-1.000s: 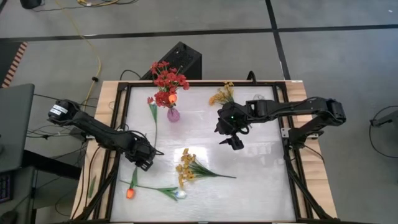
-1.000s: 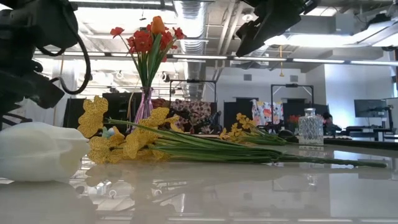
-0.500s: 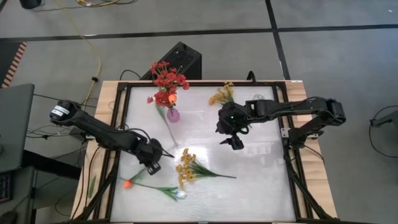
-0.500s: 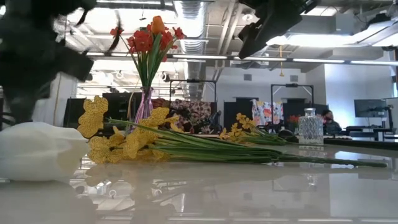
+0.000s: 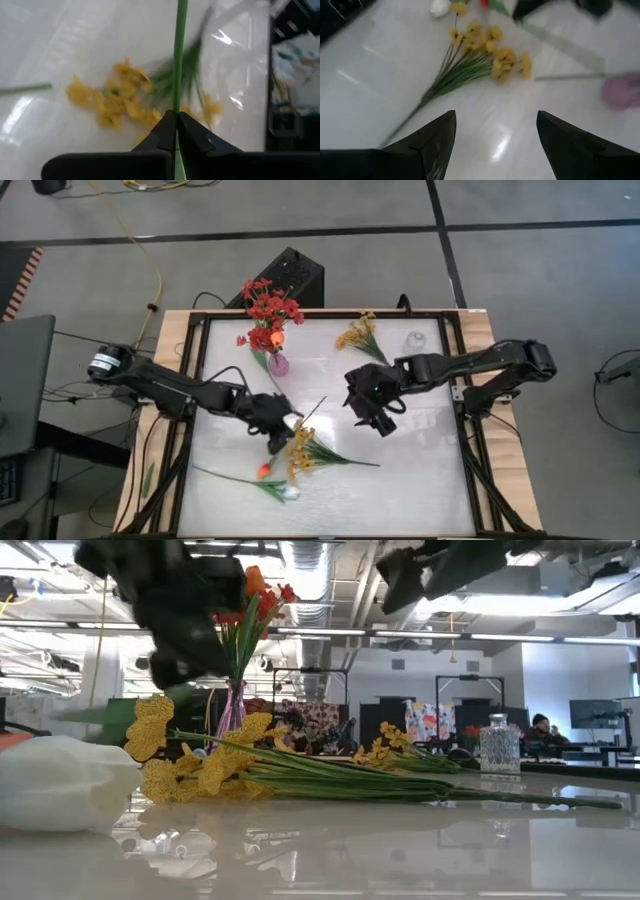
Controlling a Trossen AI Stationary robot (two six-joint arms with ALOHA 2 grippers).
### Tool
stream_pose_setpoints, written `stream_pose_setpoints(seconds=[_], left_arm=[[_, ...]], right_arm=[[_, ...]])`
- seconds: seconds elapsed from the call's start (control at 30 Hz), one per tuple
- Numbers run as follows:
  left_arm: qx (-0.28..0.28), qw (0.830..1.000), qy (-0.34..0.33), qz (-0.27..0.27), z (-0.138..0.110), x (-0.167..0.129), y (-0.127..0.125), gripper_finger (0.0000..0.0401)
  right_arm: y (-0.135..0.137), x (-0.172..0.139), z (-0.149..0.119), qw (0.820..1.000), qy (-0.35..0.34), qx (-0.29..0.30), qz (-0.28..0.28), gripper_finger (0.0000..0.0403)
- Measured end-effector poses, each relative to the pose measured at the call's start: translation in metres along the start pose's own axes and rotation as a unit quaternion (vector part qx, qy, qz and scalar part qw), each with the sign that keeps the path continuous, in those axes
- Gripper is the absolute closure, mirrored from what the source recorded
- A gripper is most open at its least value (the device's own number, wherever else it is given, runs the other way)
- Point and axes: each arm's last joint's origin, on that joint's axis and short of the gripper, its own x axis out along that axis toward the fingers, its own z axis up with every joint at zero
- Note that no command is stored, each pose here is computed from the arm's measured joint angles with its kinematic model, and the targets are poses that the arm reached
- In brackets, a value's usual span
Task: Sort flowers into vase by color
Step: Put the orange tulip into the pink vase
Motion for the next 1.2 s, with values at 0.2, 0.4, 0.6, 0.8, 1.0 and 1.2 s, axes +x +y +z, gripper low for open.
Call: stream_pose_setpoints(seconds=[0.2, 0.4, 0.6, 0.8, 1.0, 1.2], left_arm=[[-0.008, 1.000, 0.017, 0.015, 0.010, 0.019, 0.019, 0.0401], [0.019, 1.000, 0.006, 0.009, 0.020, 0.019, 0.019, 0.0401], [0.027, 1.000, 0.011, 0.000, 0.022, 0.017, 0.018, 0.0401], [0.028, 0.999, 0.016, 0.006, 0.021, 0.017, 0.019, 0.0401], [0.014, 1.000, 0.013, 0.018, 0.024, 0.016, 0.025, 0.0401], [0.003, 1.000, 0.014, 0.024, 0.026, 0.015, 0.030, 0.0401]], right_arm=[[0.012, 0.020, 0.007, 0.987, 0.002, -0.159, 0.005, 0.0101], [0.010, 0.061, 0.017, 0.976, 0.000, -0.211, -0.060, 0.0101], [-0.003, 0.100, 0.012, 0.955, 0.093, -0.237, -0.150, 0.0101], [-0.008, 0.119, 0.011, 0.950, 0.121, -0.243, -0.155, 0.0124], [-0.008, 0.123, 0.010, 0.949, 0.128, -0.243, -0.157, 0.0190], [-0.009, 0.124, 0.011, 0.948, 0.122, -0.241, -0.169, 0.0288]])
